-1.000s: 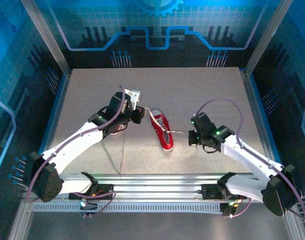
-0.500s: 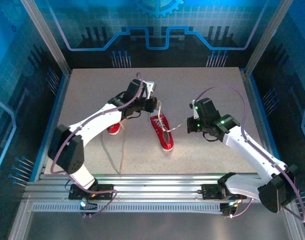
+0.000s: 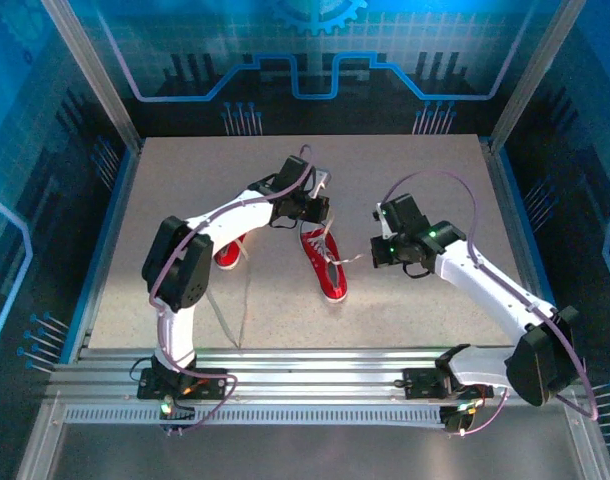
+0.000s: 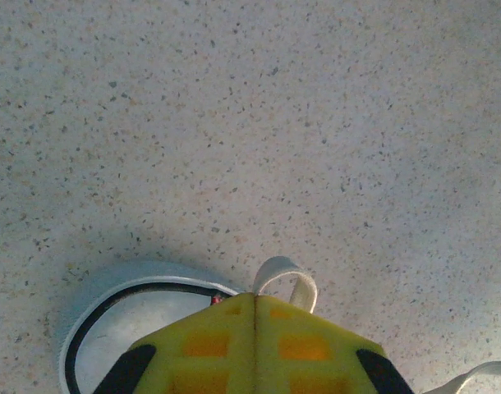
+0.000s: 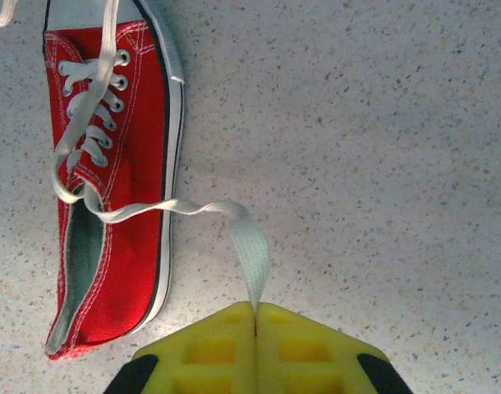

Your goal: Tie the shoes

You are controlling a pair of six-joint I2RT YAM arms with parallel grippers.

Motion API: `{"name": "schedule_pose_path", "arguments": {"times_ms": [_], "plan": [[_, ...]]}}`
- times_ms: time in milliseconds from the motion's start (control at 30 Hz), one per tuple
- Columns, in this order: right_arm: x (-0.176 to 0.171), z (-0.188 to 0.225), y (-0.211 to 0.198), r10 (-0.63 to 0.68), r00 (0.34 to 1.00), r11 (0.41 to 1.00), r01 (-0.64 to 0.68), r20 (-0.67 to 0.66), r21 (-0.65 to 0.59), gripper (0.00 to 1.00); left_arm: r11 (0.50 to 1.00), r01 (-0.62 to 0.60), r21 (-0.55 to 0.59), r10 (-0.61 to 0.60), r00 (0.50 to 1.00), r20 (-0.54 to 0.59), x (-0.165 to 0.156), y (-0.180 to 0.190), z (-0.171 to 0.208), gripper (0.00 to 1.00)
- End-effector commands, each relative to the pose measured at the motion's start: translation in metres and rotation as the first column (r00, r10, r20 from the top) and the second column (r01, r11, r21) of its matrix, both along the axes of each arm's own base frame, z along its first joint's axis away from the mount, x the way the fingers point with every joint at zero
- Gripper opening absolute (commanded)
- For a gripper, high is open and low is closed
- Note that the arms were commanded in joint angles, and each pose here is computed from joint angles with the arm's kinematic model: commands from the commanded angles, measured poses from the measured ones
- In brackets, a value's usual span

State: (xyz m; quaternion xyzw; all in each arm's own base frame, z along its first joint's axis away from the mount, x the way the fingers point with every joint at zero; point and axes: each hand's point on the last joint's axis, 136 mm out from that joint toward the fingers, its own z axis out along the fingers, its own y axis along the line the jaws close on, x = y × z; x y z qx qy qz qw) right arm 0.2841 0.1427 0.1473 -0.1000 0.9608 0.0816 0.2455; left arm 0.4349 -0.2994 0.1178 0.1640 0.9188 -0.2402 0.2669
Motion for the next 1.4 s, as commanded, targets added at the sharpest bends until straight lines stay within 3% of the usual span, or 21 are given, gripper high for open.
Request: {"name": "schedule_pose_path", "arguments": {"times_ms": [0, 33, 100, 233, 500, 700, 833, 867, 967, 1033, 1200, 1367], "plan": [[0.01, 0.009, -0.007, 0.01, 1.0, 0.999, -0.009, 0.025, -0.042, 0.0, 0.999, 0.049, -0.006, -0.049, 0.999, 0.012, 0.005, -0.003, 0.009, 0.22], [0.014, 0.009, -0.009, 0.013, 0.999, 0.999, -0.012, 0.03, -0.052, 0.0, 0.999, 0.052, -0.004, -0.052, 0.998, 0.021, 0.007, -0.003, 0.012, 0.36], [0.026, 0.011, -0.01, 0.021, 0.999, 0.998, -0.019, 0.038, -0.068, 0.0, 0.999, 0.05, -0.005, -0.05, 0.998, 0.036, 0.01, 0.0, 0.021, 0.52], [0.057, 0.018, -0.001, 0.087, 0.995, 0.992, -0.081, 0.057, -0.101, 0.0, 0.999, 0.033, -0.03, -0.031, 0.997, 0.077, 0.012, 0.011, 0.047, 0.66], [0.105, 0.018, 0.069, 0.363, 0.932, 0.926, -0.358, 0.019, -0.12, 0.0, 0.99, -0.09, -0.109, 0.102, 0.988, 0.112, -0.011, 0.067, 0.08, 0.7], [0.095, -0.003, 0.162, 0.668, 0.741, 0.736, -0.671, -0.066, -0.093, 0.0, 0.971, -0.195, -0.14, 0.206, 0.976, 0.067, -0.056, 0.108, 0.062, 0.7], [0.072, -0.025, 0.205, 0.78, 0.609, 0.613, -0.79, -0.141, -0.019, 0.0, 0.956, -0.266, -0.125, 0.272, 0.961, 0.04, -0.085, 0.134, 0.043, 0.69], [0.069, -0.028, 0.21, 0.788, 0.597, 0.603, -0.798, -0.15, -0.004, 0.05, 0.951, -0.284, -0.122, 0.29, 0.957, 0.033, -0.091, 0.141, 0.038, 0.7], [0.073, -0.025, 0.215, 0.772, 0.622, 0.629, -0.777, -0.129, 0.016, 0.36, 0.942, -0.318, -0.105, 0.321, 0.947, 0.017, -0.105, 0.157, 0.027, 0.7], [0.079, -0.01, 0.214, 0.752, 0.654, 0.658, -0.753, -0.086, 0.023, 0.44, 0.942, -0.323, -0.089, 0.325, 0.946, 0.014, -0.109, 0.163, 0.021, 0.7], [0.095, 0.023, 0.188, 0.643, 0.766, 0.766, -0.642, -0.021, 0.04, 0.45, 0.957, -0.285, -0.053, 0.286, 0.958, 0.011, -0.105, 0.164, 0.015, 0.68], [0.086, 0.011, 0.151, 0.565, 0.823, 0.825, -0.56, -0.06, 0.074, 0.39, 0.979, -0.192, -0.065, 0.19, 0.981, -0.03, -0.086, 0.143, 0.006, 0.63]]}}
